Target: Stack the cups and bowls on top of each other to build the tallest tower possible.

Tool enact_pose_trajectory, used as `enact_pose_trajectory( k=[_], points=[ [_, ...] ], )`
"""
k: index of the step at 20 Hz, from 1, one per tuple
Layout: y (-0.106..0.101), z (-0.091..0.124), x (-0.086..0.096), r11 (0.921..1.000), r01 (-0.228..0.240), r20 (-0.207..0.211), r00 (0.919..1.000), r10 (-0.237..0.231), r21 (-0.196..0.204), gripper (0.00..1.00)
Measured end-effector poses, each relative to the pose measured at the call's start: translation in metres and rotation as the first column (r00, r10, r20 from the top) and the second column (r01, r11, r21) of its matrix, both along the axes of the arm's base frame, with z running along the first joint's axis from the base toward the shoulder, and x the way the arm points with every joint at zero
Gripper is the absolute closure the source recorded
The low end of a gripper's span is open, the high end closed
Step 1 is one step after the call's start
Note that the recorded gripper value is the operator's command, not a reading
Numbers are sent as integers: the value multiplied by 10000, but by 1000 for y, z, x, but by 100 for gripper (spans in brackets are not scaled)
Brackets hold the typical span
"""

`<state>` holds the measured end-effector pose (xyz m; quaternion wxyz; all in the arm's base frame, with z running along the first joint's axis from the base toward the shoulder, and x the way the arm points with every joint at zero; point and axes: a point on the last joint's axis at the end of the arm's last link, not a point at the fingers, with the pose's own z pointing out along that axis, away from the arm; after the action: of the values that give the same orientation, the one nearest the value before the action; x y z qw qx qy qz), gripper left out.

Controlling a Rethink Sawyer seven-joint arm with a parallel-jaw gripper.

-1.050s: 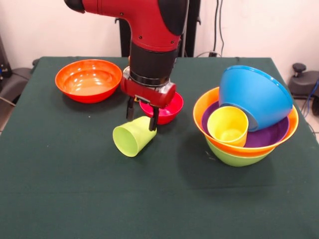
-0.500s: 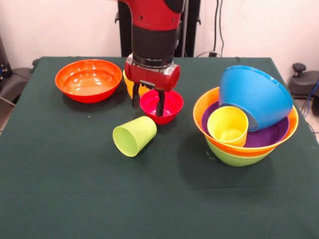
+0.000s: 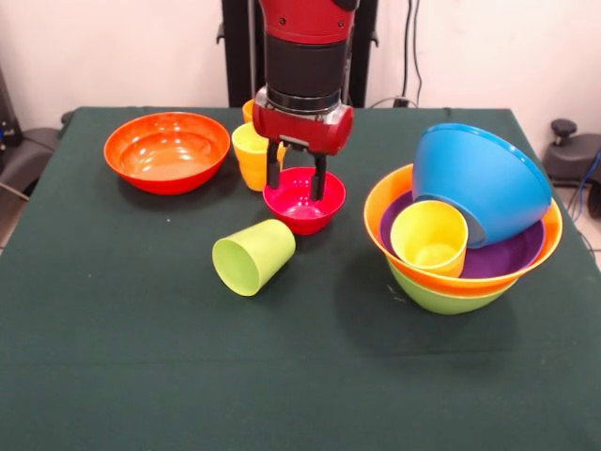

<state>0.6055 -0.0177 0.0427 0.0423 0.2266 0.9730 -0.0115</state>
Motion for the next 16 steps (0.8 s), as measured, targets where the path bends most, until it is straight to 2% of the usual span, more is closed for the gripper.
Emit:
enact_pose_trajectory(
  k=[5,16],
  points=[
    [12,-5,-5,9998,-177,-40,9998,177,64,0],
    [41,-34,-16,9976,-695,387,9968,694,26,0]
  ],
)
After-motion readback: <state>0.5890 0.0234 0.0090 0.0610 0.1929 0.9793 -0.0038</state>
